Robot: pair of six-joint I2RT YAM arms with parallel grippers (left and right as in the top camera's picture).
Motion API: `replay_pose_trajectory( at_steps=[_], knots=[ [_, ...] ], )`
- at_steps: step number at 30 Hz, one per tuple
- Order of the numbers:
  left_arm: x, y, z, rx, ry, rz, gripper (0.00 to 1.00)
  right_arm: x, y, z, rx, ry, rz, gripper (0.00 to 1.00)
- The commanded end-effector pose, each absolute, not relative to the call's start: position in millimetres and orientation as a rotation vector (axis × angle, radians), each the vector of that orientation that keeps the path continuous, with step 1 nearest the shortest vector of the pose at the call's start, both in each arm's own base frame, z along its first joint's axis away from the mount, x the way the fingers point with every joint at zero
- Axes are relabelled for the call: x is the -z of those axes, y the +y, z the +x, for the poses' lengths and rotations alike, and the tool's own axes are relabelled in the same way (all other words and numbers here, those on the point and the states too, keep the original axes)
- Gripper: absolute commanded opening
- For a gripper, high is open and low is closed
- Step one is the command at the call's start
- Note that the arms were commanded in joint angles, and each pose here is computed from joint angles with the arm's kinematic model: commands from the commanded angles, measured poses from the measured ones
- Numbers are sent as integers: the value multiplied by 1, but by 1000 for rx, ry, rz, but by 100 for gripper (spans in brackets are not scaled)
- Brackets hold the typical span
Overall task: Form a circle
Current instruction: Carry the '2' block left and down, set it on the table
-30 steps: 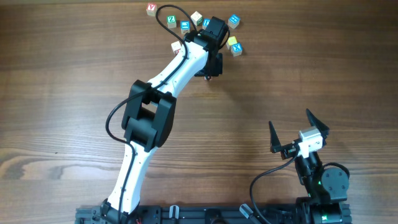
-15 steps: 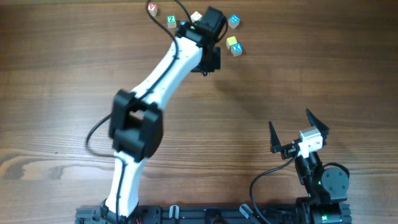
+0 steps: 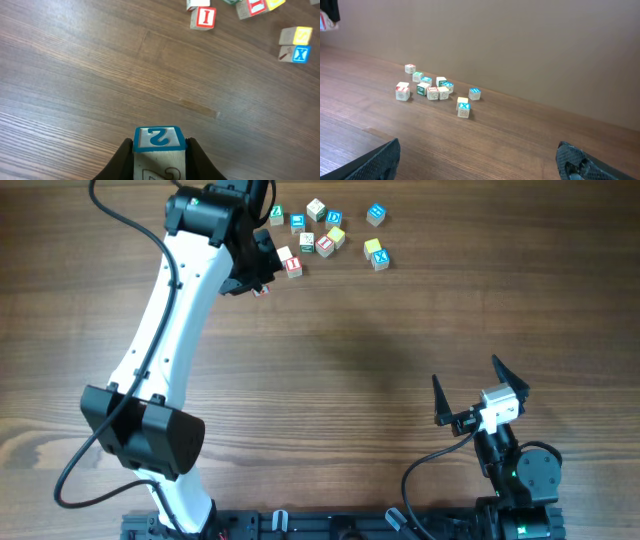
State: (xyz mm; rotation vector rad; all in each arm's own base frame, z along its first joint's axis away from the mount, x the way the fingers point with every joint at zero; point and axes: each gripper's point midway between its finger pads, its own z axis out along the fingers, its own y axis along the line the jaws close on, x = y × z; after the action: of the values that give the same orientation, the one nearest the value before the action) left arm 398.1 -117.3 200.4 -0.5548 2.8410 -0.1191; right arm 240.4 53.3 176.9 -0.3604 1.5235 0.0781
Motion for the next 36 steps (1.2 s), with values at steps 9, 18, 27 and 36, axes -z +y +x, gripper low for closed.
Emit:
replay_pose_trajectory(
  at_steps=[9, 18, 27, 36],
  knots=[
    [-86, -165, 387, 140, 2854, -575, 20, -178, 53, 240, -76, 1517, -362, 100],
    [-35, -178, 380, 166, 2807, -509, 23, -178, 53, 240, -76, 1516, -363, 100],
    [-28, -179, 390, 185, 2751, -507, 23, -178, 53, 240, -76, 1516, -363, 100],
    [-7, -180, 393, 167, 2768, -509, 25, -178, 53, 240, -76, 1517, -362, 100]
  ],
)
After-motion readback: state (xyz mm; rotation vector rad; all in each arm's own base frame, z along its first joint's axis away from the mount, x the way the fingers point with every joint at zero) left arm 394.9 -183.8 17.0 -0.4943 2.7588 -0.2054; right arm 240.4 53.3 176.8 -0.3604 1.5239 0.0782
